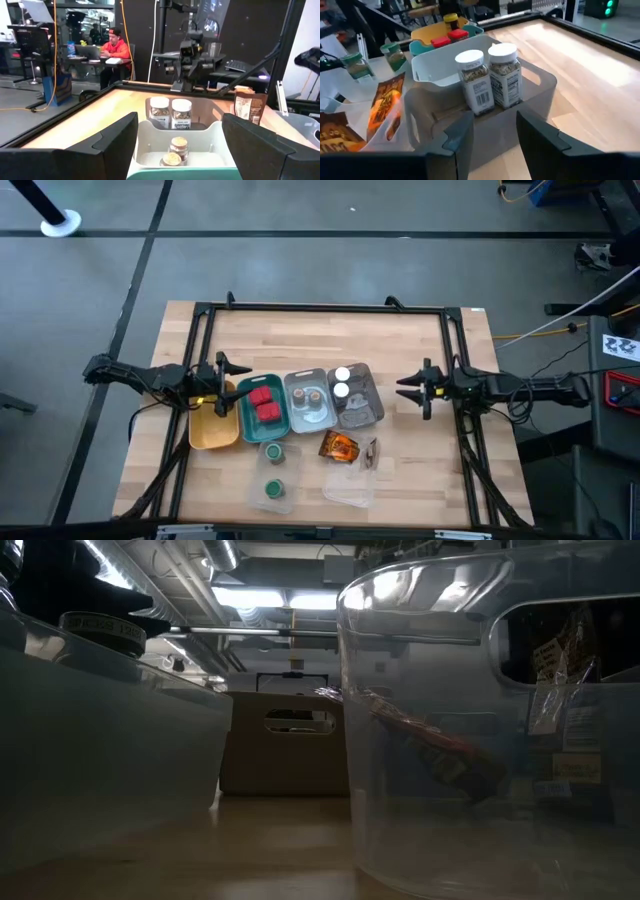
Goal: Sort spices by type
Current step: Return to Home Position
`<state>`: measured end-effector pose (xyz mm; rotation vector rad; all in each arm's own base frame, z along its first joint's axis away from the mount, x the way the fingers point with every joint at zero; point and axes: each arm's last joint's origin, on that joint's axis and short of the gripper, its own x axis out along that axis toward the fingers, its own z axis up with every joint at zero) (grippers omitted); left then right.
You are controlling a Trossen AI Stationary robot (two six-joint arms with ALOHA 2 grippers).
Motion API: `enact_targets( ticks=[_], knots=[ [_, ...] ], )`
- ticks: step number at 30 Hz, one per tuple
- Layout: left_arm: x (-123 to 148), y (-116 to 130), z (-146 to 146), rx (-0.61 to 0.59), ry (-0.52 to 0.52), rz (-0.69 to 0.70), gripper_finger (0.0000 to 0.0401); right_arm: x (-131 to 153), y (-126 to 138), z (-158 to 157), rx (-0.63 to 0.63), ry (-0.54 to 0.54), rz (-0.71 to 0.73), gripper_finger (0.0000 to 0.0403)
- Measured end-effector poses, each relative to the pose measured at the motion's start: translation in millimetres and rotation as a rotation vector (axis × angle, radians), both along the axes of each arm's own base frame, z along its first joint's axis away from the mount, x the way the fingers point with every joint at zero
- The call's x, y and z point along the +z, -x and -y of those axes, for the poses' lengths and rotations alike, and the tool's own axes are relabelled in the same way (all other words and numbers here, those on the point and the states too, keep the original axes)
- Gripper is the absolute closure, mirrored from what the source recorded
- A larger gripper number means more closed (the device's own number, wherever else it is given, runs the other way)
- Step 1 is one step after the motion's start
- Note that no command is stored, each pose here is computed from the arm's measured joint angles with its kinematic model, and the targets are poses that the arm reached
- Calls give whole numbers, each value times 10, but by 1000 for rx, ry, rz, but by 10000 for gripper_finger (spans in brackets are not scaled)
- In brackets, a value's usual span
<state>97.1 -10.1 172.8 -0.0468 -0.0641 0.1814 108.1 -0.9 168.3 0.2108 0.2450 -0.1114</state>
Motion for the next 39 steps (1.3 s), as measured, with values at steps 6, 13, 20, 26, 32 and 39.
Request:
enact_targets(
  ticks=[6,13,20,26,32,39],
  knots=[
    [0,0,0,0,-1,0,127,-109,0,-9,36,23,92,253],
    [-6,0,0,1,-12,-8,127,-95,10,-12,61,83,115,253],
    [-21,-1,0,6,-99,-39,127,-66,38,-7,59,171,141,253],
    [-31,-4,0,8,-133,-55,127,-70,39,-6,55,174,136,253],
    [-32,-4,0,10,-159,-61,127,-73,39,-6,58,172,132,253],
    [-32,-4,0,10,-155,-60,127,-77,39,-7,59,159,129,253]
  ],
)
